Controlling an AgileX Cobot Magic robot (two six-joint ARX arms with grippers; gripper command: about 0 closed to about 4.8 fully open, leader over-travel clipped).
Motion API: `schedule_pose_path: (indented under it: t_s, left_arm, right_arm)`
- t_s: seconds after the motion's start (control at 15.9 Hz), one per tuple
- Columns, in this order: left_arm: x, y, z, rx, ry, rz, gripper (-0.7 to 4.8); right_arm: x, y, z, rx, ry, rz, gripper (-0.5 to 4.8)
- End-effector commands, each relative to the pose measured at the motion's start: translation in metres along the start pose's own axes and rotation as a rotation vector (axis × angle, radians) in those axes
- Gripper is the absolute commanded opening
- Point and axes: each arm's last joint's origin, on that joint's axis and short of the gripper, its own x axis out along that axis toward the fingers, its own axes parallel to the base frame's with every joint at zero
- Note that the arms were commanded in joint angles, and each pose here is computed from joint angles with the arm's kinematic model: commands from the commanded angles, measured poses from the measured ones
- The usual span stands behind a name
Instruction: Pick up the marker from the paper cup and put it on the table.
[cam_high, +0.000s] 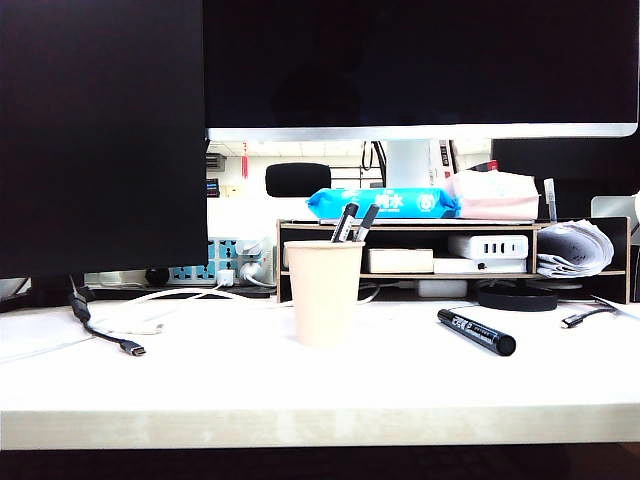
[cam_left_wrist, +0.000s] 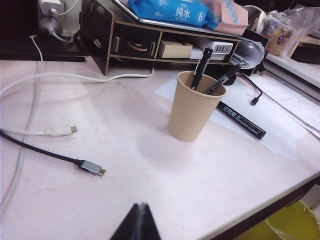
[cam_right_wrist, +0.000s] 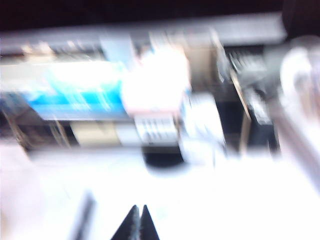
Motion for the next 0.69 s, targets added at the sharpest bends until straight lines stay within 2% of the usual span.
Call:
schedule_pose_path:
  t_s: [0.06,0.19,0.32,0.5,0.69]
  left_arm:
    - [0.000,0.000,-0.001,-0.005,0.008,-0.001,-0.05]
    - [0.000,0.000,-0.001,-0.005,0.008,-0.001,-0.05]
    - [0.000,0.000,-0.001,-0.005,0.008,-0.001,-0.05]
    - [0.000,0.000,-0.001,-0.005,0.008,-0.001,-0.05]
    - [0.000,0.000,-0.001,-0.005,0.008,-0.001,-0.05]
  right_arm:
    - [0.003,-0.005,-0.049,0.010,0.003,-0.017,-0.05]
    - [0.001,-0.007,-0.078,0.005,-0.030,-0.011,-0.05]
    - [-0.004,-0.007,-0.091,0.005,-0.024,-0.030,-0.05]
    - [-0.006,-0.008,-0.089,0.003,-0.049,-0.094,-0.05]
    - [-0.006,-0.006,-0.089,0.002,-0.053,-0.080,-0.05]
